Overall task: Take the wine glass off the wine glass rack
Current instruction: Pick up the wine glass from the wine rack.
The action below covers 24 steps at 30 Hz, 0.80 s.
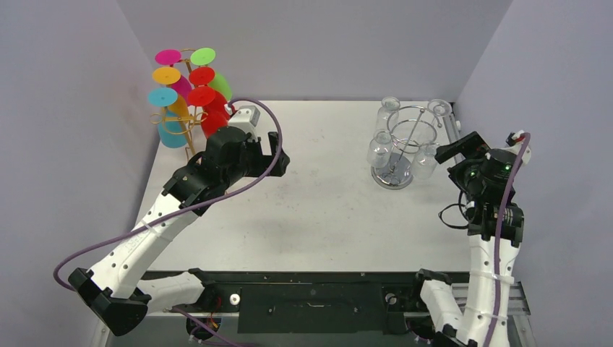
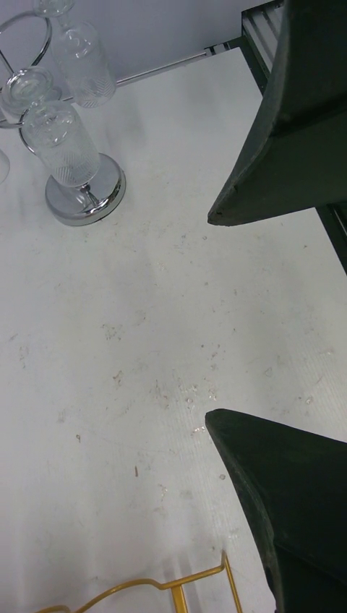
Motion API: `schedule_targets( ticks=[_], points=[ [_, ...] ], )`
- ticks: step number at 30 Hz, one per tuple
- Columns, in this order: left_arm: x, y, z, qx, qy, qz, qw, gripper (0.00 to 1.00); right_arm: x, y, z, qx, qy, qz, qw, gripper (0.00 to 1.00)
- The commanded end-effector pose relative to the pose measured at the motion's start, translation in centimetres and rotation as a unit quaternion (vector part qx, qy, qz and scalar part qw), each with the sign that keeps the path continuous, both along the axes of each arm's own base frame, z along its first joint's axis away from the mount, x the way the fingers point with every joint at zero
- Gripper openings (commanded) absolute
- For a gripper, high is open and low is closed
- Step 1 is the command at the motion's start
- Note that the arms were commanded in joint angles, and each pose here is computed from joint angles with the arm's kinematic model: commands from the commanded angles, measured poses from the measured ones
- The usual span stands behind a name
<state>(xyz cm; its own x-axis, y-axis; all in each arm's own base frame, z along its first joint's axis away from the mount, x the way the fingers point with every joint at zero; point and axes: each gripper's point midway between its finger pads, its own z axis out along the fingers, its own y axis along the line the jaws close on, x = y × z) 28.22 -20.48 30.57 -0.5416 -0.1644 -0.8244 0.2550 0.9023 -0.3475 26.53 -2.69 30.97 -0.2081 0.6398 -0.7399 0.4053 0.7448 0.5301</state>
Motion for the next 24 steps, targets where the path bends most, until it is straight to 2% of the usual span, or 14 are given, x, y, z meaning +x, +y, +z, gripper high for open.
schedule_targets(
  ticks=[1,7,12,18,24],
  points=[
    [-0.1,-0.7,2.1,-0.034,-0.025,-0.022,0.999,0.96,1.8,0.3,-1.2,0.104,-0.019,0.056,0.993,0.88],
    [-0.2,-0.5,1.9,-0.034,-0.022,-0.025,0.999,0.96,3.5,-0.3,-2.0,0.147,-0.022,0.061,0.987,0.68],
    [-0.4,-0.4,1.7,-0.033,-0.017,-0.028,0.999,0.96,4.4,-0.7,-2.9,0.158,-0.009,0.059,0.986,0.62],
    [-0.8,-0.4,1.4,-0.031,-0.010,-0.037,0.999,0.96,5.0,-1.2,-3.3,0.170,-0.002,0.051,0.984,0.46],
    [-1.1,-0.8,1.2,-0.036,-0.006,-0.050,0.998,0.96,5.6,-1.6,-3.3,0.180,-0.003,0.046,0.983,0.43]
  ],
)
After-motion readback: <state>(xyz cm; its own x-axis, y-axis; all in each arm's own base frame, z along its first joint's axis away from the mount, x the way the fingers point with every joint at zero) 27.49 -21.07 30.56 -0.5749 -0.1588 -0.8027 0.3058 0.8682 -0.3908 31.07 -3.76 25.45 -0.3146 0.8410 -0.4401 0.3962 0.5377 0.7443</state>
